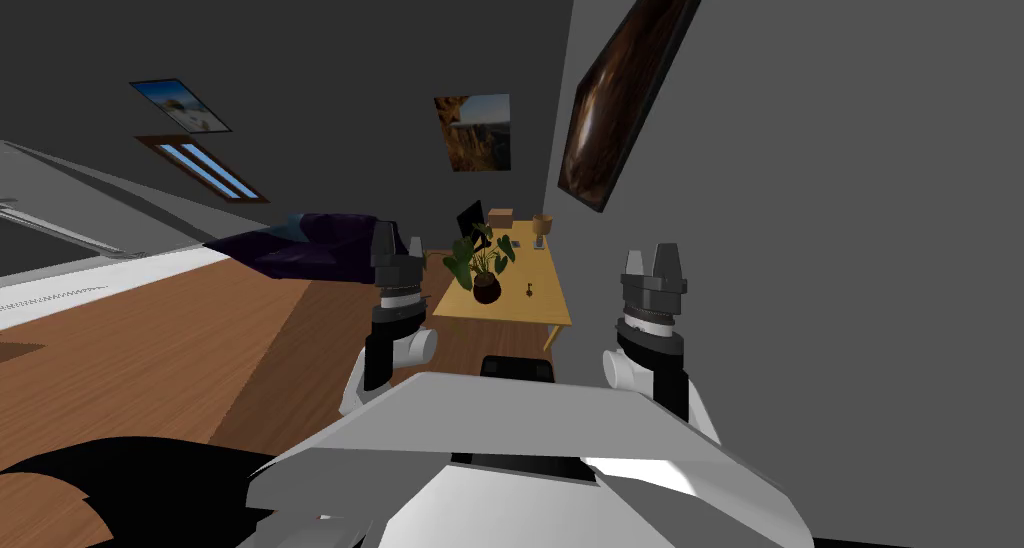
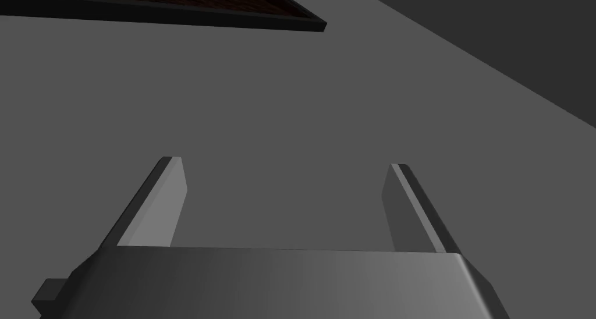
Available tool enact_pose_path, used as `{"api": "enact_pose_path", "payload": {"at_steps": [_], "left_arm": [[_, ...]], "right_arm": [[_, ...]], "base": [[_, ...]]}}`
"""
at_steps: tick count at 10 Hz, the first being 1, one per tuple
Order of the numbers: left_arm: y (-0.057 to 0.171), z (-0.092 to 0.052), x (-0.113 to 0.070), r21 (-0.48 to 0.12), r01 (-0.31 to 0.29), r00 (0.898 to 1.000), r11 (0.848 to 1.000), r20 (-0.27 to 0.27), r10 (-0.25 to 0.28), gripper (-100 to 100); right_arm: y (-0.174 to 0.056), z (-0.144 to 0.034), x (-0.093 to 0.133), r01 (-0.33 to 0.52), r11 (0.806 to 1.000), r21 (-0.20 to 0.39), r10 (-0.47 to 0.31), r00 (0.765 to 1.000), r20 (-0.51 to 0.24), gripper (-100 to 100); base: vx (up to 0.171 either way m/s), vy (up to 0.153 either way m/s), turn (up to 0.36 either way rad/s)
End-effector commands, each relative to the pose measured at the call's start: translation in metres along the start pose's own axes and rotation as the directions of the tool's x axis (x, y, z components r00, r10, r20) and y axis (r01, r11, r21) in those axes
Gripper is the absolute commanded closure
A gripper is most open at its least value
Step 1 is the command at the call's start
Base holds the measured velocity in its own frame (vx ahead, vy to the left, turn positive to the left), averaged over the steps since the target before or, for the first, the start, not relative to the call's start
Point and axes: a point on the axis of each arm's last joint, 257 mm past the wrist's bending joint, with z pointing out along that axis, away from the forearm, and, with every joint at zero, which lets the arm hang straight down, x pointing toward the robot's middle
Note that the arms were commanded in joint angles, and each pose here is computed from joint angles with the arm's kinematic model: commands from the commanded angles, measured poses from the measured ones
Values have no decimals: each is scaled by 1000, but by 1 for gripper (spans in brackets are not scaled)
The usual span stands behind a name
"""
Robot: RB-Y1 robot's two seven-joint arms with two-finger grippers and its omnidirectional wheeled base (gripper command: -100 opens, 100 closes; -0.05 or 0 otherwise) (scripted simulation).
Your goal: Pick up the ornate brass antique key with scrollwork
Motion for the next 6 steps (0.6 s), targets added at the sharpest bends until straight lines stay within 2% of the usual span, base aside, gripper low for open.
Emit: {"api": "enact_pose_path", "payload": {"at_steps": [1, 4, 6], "left_arm": [[0, 0, 0, 0, 0, 1000, 1000, 0, 0, 0], [0, 0, 0, 0, 0, 1000, 1000, 0, 0, 0], [0, 0, 0, 0, 0, 1000, 1000, 0, 0, 0]], "right_arm": [[-10, -3, 3, 14, 1000, 23, -13, 1000, -26, -100], [-52, -16, 6, 71, 990, 119, -60, 994, -94, -100], [-92, -32, 2, 127, 969, 212, -98, 985, -145, -100]], "base": [[-11, 26, 68], [-30, 76, 113], [-21, 127, 197]]}}
